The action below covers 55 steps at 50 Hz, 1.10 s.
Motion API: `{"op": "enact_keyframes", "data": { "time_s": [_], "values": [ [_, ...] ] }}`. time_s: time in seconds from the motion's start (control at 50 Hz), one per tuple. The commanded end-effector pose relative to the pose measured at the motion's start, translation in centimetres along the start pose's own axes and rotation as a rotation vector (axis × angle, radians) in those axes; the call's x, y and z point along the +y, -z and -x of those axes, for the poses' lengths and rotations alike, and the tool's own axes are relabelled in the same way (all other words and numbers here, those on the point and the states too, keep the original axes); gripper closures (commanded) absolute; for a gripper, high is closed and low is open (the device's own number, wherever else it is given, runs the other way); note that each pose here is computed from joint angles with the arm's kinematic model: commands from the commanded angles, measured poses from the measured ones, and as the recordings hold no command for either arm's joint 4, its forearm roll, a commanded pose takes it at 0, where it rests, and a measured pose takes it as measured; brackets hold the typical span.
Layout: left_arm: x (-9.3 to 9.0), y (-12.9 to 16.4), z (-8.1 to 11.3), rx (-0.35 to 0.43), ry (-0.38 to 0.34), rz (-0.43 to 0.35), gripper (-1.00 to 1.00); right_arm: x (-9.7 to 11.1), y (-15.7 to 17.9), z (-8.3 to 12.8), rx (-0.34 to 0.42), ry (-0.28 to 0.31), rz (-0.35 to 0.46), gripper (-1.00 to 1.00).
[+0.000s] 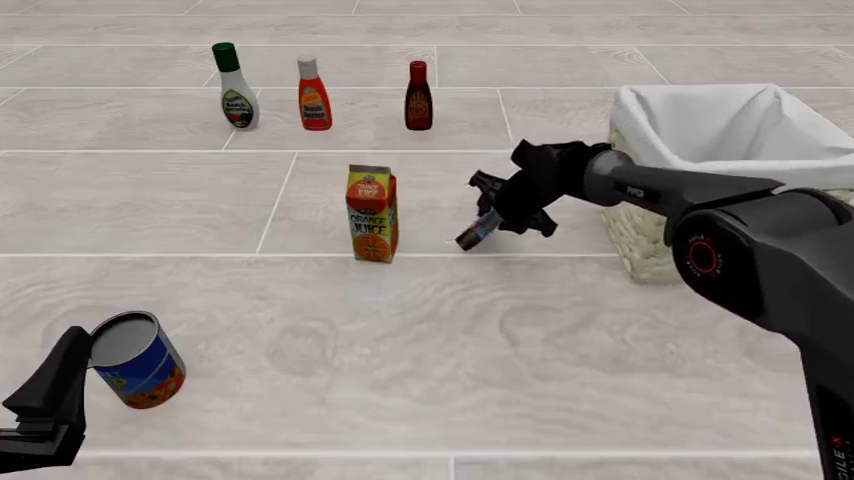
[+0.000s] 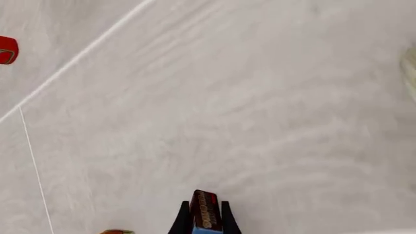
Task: Pick the chocolate pudding and place it in the basket.
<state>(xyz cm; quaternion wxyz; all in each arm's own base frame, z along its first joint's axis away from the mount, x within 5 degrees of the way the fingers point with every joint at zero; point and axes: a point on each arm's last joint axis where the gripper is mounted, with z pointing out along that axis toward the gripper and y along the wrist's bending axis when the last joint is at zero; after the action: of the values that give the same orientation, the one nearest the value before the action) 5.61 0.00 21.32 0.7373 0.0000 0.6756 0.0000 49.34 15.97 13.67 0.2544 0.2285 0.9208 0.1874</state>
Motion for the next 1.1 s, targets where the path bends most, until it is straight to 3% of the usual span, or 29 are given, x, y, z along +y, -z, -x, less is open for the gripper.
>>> {"op": "enact_keyframes", "data": {
  "time_s": [0.02,0.16,0.64,1.1],
  "values": [
    [0.0,0.0,0.0,0.000,0.000,0.000,-1.00,-3.9,0.0,2.2,-0.032,0.027,-0.102,1.00],
    [0.0,0.0,0.0,0.000,0.000,0.000,-1.00,-2.2,1.0,2.3,-0.058,0.072,-0.061,1.00],
    [0.0,0.0,0.0,0.000,0.000,0.000,-1.00,1.0,4.3,3.2,-0.128,0.152,0.020,1.00],
    [0.0,0.0,0.0,0.000,0.000,0.000,-1.00,1.9,7.3,5.4,-0.211,0.202,0.063,1.00]
  ]
}}
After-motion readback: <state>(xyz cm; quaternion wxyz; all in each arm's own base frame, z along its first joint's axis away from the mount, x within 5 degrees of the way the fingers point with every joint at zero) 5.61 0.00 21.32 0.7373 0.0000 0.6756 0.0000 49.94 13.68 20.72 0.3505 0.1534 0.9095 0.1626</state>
